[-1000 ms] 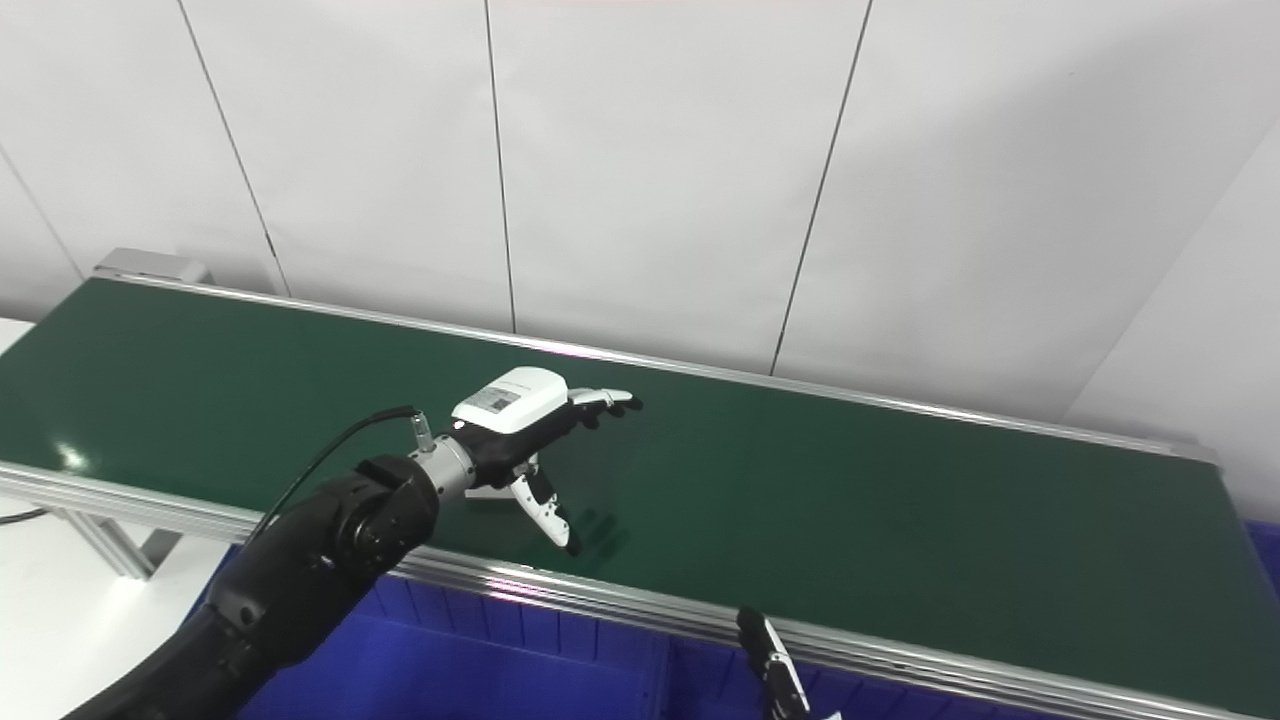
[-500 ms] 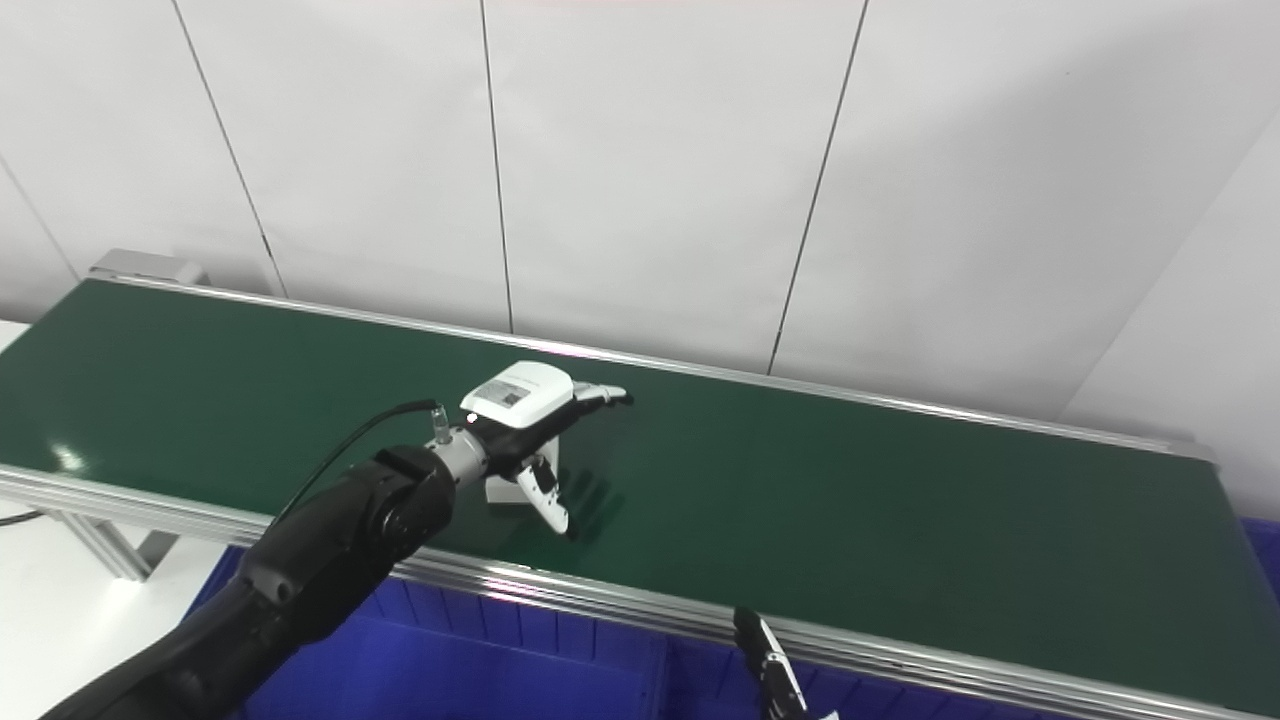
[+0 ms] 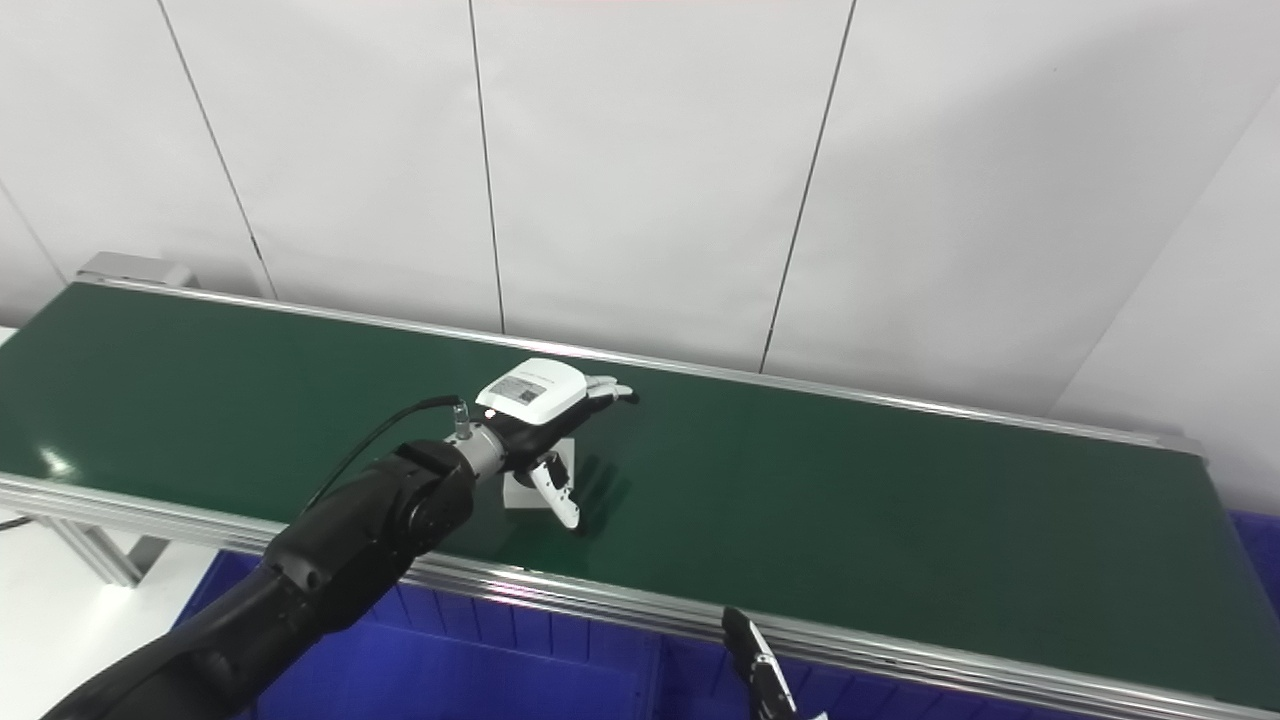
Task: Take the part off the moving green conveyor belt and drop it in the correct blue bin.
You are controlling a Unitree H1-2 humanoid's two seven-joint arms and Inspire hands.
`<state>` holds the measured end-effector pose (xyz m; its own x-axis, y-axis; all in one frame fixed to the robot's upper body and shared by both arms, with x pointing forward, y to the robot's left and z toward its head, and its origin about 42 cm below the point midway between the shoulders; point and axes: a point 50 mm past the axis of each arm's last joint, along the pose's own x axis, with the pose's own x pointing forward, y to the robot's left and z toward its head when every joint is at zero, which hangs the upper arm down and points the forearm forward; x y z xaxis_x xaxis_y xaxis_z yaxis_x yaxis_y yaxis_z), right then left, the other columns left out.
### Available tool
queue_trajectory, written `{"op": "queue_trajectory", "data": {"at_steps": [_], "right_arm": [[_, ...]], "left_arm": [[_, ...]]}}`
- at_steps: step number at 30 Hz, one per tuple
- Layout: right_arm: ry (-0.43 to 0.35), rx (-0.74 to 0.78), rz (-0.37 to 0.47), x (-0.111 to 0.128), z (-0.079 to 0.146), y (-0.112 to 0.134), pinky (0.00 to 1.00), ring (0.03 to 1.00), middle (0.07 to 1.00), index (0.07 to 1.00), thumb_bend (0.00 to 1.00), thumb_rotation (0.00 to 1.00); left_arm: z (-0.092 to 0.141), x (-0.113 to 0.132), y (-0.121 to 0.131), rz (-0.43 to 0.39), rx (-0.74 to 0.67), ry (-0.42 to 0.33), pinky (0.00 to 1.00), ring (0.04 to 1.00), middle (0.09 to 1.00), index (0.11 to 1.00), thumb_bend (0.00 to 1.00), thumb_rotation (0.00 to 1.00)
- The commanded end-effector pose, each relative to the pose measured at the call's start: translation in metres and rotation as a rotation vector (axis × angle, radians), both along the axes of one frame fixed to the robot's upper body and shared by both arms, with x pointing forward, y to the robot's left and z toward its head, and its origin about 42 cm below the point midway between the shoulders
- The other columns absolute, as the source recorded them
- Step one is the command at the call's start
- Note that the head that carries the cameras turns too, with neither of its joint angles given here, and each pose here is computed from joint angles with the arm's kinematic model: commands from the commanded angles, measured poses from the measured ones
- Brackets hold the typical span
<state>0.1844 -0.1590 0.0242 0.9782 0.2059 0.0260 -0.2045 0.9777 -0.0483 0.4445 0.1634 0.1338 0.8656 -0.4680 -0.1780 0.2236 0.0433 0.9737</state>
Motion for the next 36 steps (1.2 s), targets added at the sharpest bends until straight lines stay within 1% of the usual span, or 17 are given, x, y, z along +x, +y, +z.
{"op": "queue_trajectory", "data": {"at_steps": [1, 5, 8, 13, 16, 19, 21, 22, 23, 24, 25, 26, 27, 29, 30, 33, 36], "right_arm": [[-0.081, 0.030, 0.006, 0.004, 0.012, 0.007, 0.96, 0.939, 0.931, 0.919, 0.87, 0.92], [-0.085, 0.031, 0.005, 0.004, 0.013, 0.008, 0.95, 0.938, 0.931, 0.920, 0.87, 0.92], [-0.086, 0.035, 0.007, 0.004, 0.014, 0.009, 0.95, 0.942, 0.932, 0.919, 0.87, 0.91], [-0.085, 0.039, 0.002, 0.004, 0.013, 0.009, 0.94, 0.937, 0.928, 0.918, 0.88, 0.91], [-0.085, 0.044, 0.003, 0.004, 0.014, 0.009, 0.94, 0.939, 0.928, 0.915, 0.88, 0.91], [-0.087, 0.039, 0.006, 0.003, 0.014, 0.009, 0.95, 0.943, 0.929, 0.916, 0.88, 0.91], [-0.088, 0.037, 0.008, 0.003, 0.014, 0.009, 0.95, 0.945, 0.928, 0.916, 0.87, 0.91], [-0.088, 0.038, 0.009, 0.003, 0.015, 0.009, 0.96, 0.948, 0.929, 0.917, 0.88, 0.91], [-0.089, 0.039, 0.007, 0.002, 0.015, 0.009, 0.96, 0.950, 0.929, 0.917, 0.88, 0.91], [-0.089, 0.040, 0.007, 0.002, 0.015, 0.009, 0.96, 0.949, 0.928, 0.917, 0.88, 0.91], [-0.089, 0.040, 0.007, 0.002, 0.015, 0.009, 0.96, 0.949, 0.927, 0.918, 0.88, 0.91], [-0.089, 0.041, 0.006, 0.002, 0.015, 0.009, 0.96, 0.949, 0.927, 0.918, 0.88, 0.91], [-0.088, 0.042, 0.006, 0.002, 0.015, 0.009, 0.96, 0.948, 0.925, 0.914, 0.87, 0.91], [-0.089, 0.043, 0.004, 0.002, 0.015, 0.009, 0.95, 0.946, 0.922, 0.911, 0.87, 0.91], [-0.089, 0.043, 0.003, 0.002, 0.015, 0.009, 0.95, 0.943, 0.919, 0.909, 0.87, 0.91], [-0.088, 0.047, 0.006, 0.002, 0.015, 0.009, 0.95, 0.941, 0.917, 0.906, 0.86, 0.90], [-0.089, 0.046, 0.008, 0.002, 0.015, 0.009, 0.94, 0.940, 0.917, 0.905, 0.86, 0.90]], "left_arm": [[0.029, 0.018, -0.005, -0.001, 0.002, -0.093, 0.83, 0.880, 0.907, 0.869, 1.00, 0.23], [0.027, 0.019, -0.004, -0.018, 0.073, -0.062, 0.84, 0.875, 0.903, 0.862, 1.00, 0.25], [0.023, 0.017, -0.004, -0.036, 0.190, -0.057, 0.85, 0.875, 0.894, 0.854, 1.00, 0.27], [0.016, 0.015, -0.003, -0.039, 0.304, -0.081, 0.86, 0.858, 0.870, 0.832, 1.00, 0.22], [0.015, 0.015, -0.002, -0.032, 0.333, -0.097, 0.84, 0.841, 0.855, 0.812, 1.00, 0.18], [0.014, 0.016, -0.002, -0.021, 0.349, -0.095, 0.83, 0.829, 0.845, 0.798, 1.00, 0.15], [0.013, 0.016, -0.002, -0.018, 0.348, -0.095, 0.80, 0.792, 0.811, 0.772, 0.97, 0.11], [0.013, 0.016, -0.003, -0.017, 0.344, -0.096, 0.74, 0.734, 0.764, 0.720, 0.92, 0.05], [0.012, 0.016, -0.003, -0.019, 0.321, -0.108, 0.73, 0.714, 0.748, 0.703, 0.91, 0.03], [0.011, 0.015, -0.004, -0.023, 0.302, -0.120, 0.60, 0.603, 0.660, 0.576, 0.68, 0.04], [0.011, 0.015, -0.004, -0.026, 0.289, -0.128, 0.49, 0.516, 0.590, 0.515, 0.57, 0.04], [0.010, 0.015, -0.004, -0.028, 0.260, -0.133, 0.48, 0.508, 0.584, 0.510, 0.56, 0.04], [0.010, 0.015, -0.005, -0.029, 0.242, -0.135, 0.34, 0.379, 0.477, 0.506, 0.54, 0.02], [0.009, 0.015, -0.006, -0.032, 0.221, -0.145, 0.26, 0.300, 0.418, 0.505, 0.52, 0.00], [0.008, 0.015, -0.006, -0.033, 0.217, -0.148, 0.23, 0.281, 0.406, 0.505, 0.52, 0.00], [0.009, 0.015, -0.007, -0.033, 0.205, -0.152, 0.23, 0.287, 0.399, 0.510, 0.52, 0.00], [0.011, 0.015, -0.008, -0.042, 0.195, -0.166, 0.19, 0.251, 0.393, 0.504, 0.52, 0.00]]}}
